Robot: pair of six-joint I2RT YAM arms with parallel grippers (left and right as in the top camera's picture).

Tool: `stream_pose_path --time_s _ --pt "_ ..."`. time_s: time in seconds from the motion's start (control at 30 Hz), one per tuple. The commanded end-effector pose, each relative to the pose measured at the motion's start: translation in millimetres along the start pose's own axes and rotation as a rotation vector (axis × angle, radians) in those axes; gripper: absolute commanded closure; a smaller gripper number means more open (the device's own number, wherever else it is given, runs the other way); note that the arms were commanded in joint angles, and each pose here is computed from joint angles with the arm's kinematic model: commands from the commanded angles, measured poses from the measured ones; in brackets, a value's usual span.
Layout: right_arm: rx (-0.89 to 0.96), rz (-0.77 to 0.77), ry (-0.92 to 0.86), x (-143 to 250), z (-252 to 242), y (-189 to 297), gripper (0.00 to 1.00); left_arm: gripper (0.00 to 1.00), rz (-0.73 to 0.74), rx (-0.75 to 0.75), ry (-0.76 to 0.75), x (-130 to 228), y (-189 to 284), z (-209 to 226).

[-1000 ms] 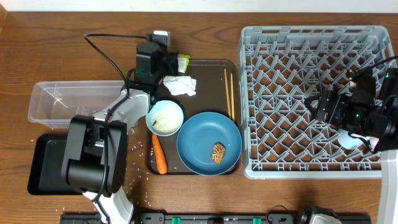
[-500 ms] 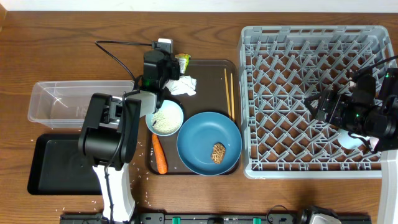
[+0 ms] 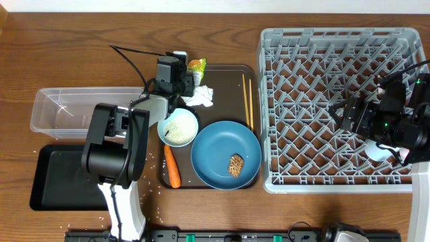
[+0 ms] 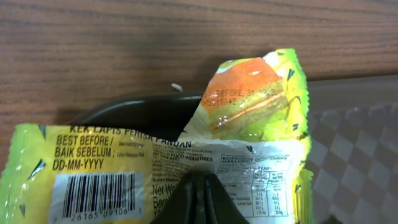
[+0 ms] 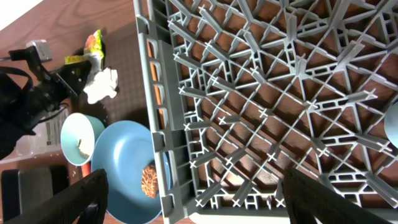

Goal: Sort waste into correct bins and load items into the dishwasher rack

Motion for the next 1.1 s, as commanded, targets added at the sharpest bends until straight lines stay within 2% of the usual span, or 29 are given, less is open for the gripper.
stream_pose_path --time_s 0.0,0.3,0.43,0.53,0.6,0.7,0.8,1.07 --pt "-0.003 0.005 0.022 1 2 0 0.18 0.92 0.055 0.033 0.020 10 7 -2" --pt "-0.003 0.005 0.022 1 2 0 0.18 0.90 0.024 0.045 0.048 -27 69 -16" --pt "-0.003 0.005 0.021 1 2 0 0.18 0.75 -0.002 0.048 0.044 -38 85 -19" --pt "-0.003 0.006 0.021 1 2 0 0.18 0.57 -0.008 0.033 0.043 -39 85 -17" --pt "-0.003 0.006 0.021 1 2 0 0.18 0.45 -0.020 -0.041 0.031 -39 83 -7" --pt "-0.003 0.006 0.021 1 2 0 0.18 0.44 -0.048 -0.131 -0.025 -44 82 6" --pt "-0.004 0.006 0.021 1 2 0 0.18 0.44 -0.058 -0.142 -0.065 -46 81 11" --pt "-0.003 0.007 0.021 1 2 0 0.18 0.44 -0.039 -0.060 -0.235 -32 49 8"
Point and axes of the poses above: each gripper's point midway between its finger pads, its own y axis back along the fingers, its own z axis along the line the jaws close on, x = y × z, the point moved 5 cm from there along y, back along the fingers, and after that the axes turned 3 degrees about y, right-handed, at the moved point
